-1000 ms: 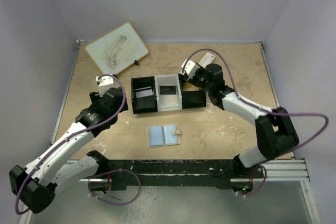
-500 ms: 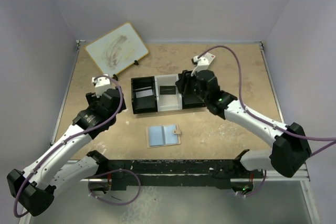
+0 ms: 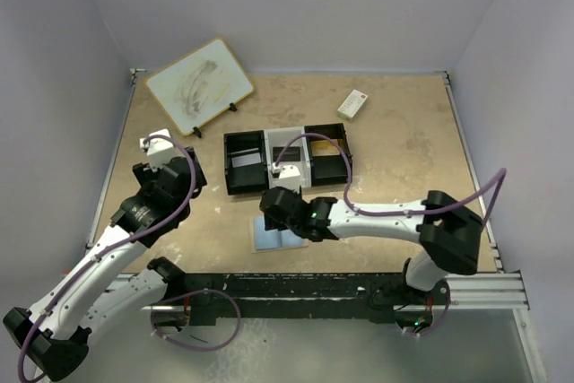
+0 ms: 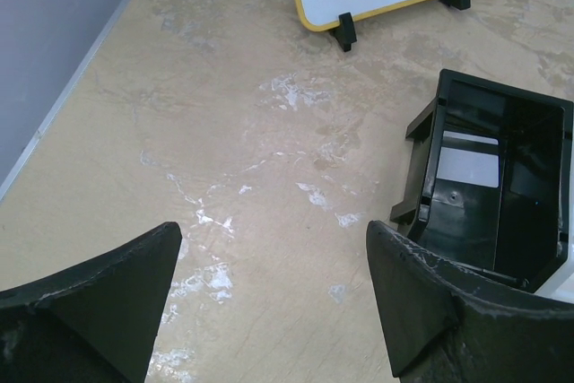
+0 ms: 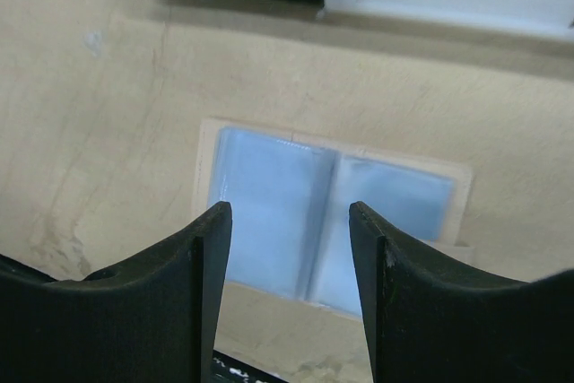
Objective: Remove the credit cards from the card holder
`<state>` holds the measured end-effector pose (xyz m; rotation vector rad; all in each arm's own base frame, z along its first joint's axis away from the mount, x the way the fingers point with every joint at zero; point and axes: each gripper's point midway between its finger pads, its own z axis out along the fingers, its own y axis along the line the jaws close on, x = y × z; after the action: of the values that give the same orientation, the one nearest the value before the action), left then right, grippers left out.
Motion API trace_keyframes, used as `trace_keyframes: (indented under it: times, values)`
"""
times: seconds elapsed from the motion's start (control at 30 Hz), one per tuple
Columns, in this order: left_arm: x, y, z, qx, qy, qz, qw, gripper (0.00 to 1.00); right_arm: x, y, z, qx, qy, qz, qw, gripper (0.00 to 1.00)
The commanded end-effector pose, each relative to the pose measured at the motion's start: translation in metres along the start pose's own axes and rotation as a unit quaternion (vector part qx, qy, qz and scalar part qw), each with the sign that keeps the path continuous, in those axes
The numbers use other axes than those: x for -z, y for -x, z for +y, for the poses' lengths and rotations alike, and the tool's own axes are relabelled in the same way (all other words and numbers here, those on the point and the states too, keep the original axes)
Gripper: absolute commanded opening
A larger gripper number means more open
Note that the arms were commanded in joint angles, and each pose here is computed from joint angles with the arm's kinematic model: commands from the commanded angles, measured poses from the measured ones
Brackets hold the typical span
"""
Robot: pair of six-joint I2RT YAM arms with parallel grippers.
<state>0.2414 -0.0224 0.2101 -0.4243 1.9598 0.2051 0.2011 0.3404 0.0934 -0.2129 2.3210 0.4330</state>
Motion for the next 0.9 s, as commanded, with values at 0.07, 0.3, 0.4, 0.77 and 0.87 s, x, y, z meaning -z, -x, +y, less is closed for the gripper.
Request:
trace_keyframes:
  times: [0.07, 0.3, 0.4, 0.77, 0.87]
  values:
    - [0.002, 0.011, 0.005, 0.023, 0.011, -0.019, 0.999, 0.82, -0.007, -0.018, 0.029, -0.024, -0.025, 0.013, 0.999, 0.59]
    - [0.001, 0.011, 0.002, 0.020, 0.008, -0.016, 1.000, 0.82, -0.018, -0.030, 0.032, -0.010, -0.033, 0.027, 0.999, 0.70]
    - [0.001, 0.010, 0.002, 0.018, 0.007, -0.015, 1.000, 0.82, -0.025, -0.040, 0.033, 0.004, -0.038, 0.042, 0.998, 0.71]
    - [0.000, 0.008, 0.000, 0.014, 0.005, -0.011, 1.000, 0.82, -0.044, -0.070, 0.014, 0.023, -0.089, 0.076, 0.993, 0.55]
    - [0.000, 0.008, 0.000, 0.014, 0.004, -0.011, 1.000, 0.82, -0.039, -0.066, 0.024, 0.008, -0.048, 0.072, 0.996, 0.46]
